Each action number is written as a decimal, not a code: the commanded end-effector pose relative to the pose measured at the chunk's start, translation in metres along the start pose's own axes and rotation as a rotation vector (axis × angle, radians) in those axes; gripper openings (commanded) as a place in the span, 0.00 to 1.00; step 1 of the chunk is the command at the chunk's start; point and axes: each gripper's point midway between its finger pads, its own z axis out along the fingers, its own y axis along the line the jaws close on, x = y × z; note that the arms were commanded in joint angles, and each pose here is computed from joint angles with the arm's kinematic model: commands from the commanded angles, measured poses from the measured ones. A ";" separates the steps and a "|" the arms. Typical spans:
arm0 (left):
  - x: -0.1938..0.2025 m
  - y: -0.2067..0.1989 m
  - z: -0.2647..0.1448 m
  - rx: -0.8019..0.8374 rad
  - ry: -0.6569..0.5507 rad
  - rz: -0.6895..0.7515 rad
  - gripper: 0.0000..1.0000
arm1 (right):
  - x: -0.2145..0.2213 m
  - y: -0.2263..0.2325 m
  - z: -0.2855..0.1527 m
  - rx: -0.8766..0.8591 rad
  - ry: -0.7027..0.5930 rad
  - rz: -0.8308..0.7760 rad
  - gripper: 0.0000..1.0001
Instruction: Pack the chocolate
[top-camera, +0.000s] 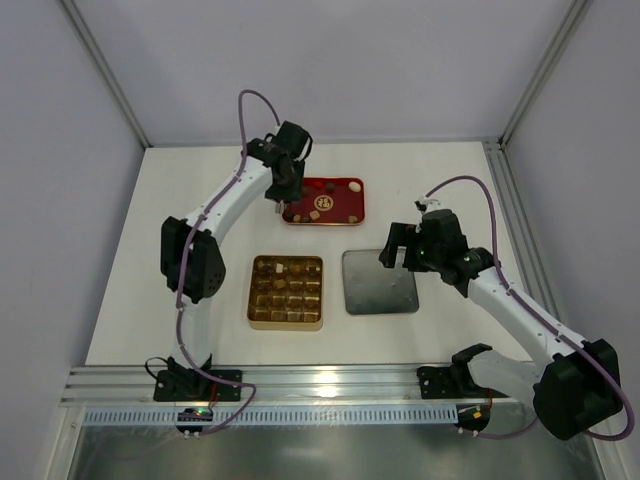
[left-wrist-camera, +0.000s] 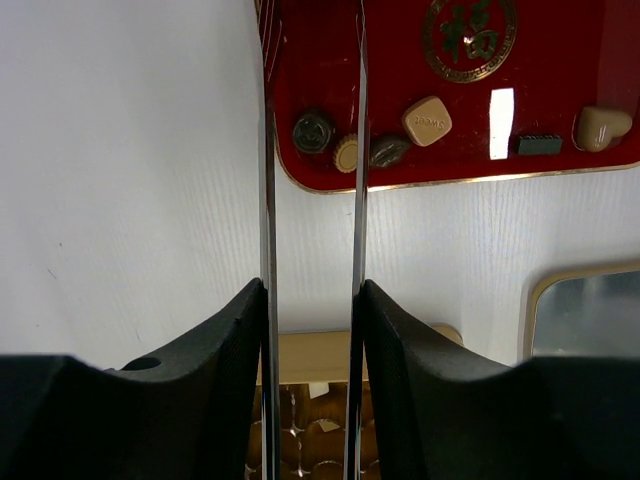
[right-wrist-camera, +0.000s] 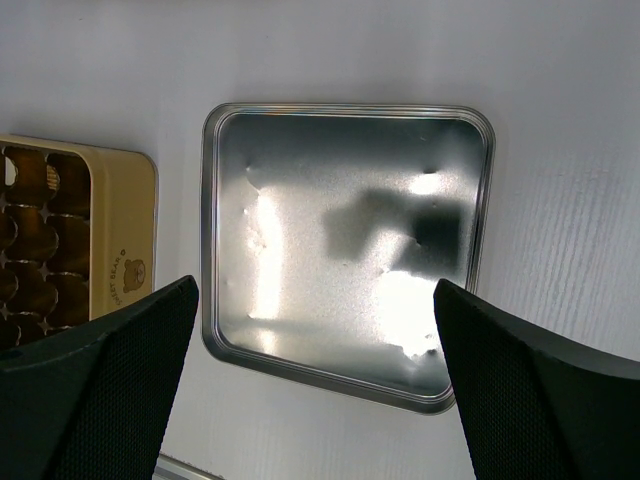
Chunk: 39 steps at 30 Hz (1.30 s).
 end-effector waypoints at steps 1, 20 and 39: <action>-0.025 0.005 -0.004 -0.025 -0.080 -0.002 0.42 | -0.018 0.008 -0.003 -0.022 -0.038 -0.020 1.00; -0.029 0.010 0.020 -0.042 -0.058 0.005 0.41 | -0.019 0.006 -0.002 -0.012 -0.037 -0.029 1.00; -0.027 0.002 0.030 -0.012 -0.043 0.003 0.37 | -0.017 0.002 0.001 -0.001 -0.028 -0.028 1.00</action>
